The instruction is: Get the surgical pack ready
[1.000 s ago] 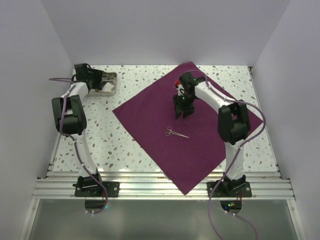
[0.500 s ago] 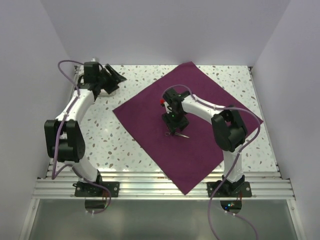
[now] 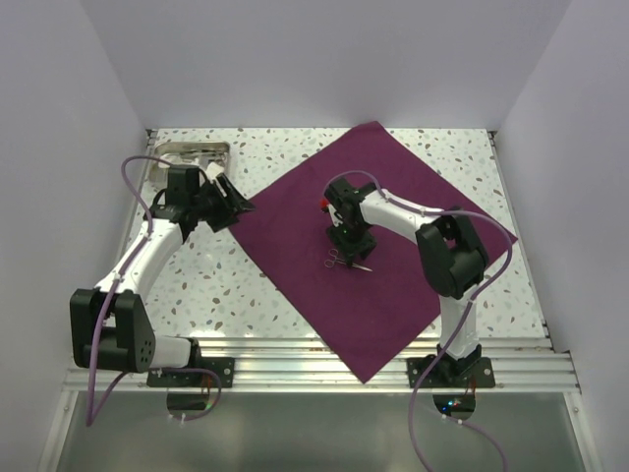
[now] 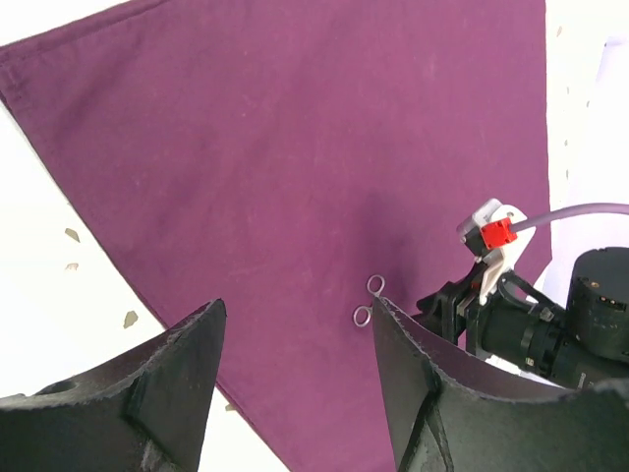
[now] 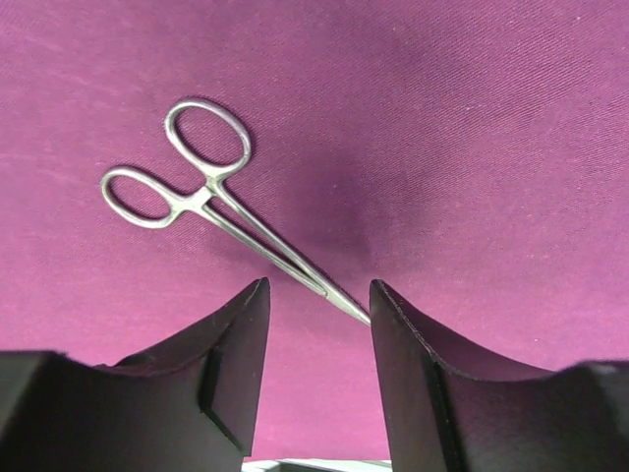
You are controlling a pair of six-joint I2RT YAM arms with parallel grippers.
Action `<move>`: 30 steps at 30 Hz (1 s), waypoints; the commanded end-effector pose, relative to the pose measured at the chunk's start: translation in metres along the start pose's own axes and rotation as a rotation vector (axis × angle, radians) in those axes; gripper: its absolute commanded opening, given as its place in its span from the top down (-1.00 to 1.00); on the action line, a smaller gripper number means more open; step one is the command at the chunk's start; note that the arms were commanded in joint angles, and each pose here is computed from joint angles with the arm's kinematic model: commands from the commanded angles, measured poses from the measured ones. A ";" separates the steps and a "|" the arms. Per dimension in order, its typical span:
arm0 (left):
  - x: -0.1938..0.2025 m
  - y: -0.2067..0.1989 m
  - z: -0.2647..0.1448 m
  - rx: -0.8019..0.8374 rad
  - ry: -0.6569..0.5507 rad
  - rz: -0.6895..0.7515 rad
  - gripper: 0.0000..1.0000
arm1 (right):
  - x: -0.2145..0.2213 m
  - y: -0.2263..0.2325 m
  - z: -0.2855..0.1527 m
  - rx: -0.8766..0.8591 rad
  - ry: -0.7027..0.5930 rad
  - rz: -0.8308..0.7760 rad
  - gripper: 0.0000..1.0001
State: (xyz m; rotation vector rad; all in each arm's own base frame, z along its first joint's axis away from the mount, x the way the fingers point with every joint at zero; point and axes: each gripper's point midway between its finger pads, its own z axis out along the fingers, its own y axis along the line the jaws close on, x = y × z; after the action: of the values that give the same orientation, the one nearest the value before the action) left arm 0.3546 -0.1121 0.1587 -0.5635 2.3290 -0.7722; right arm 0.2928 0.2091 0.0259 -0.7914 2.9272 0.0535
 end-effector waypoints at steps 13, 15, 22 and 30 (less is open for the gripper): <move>-0.005 -0.016 -0.004 0.067 0.014 0.057 -0.29 | 0.007 -0.004 0.016 0.021 0.035 -0.023 0.30; -0.005 -0.017 -0.002 0.071 0.023 0.057 -0.29 | 0.007 -0.003 0.018 0.017 0.044 -0.023 0.44; -0.004 -0.018 0.005 0.080 0.051 0.060 -0.29 | 0.006 -0.001 0.019 0.008 0.057 -0.015 0.74; 0.008 -0.024 0.013 0.148 0.123 0.032 -0.34 | -0.004 0.005 -0.012 -0.023 -0.009 0.025 1.00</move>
State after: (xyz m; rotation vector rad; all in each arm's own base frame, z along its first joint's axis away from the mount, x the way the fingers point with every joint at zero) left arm 0.3542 -0.1288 0.1448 -0.4948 2.4102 -0.8817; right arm 0.2885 0.2031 0.0166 -0.7940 2.9712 0.0190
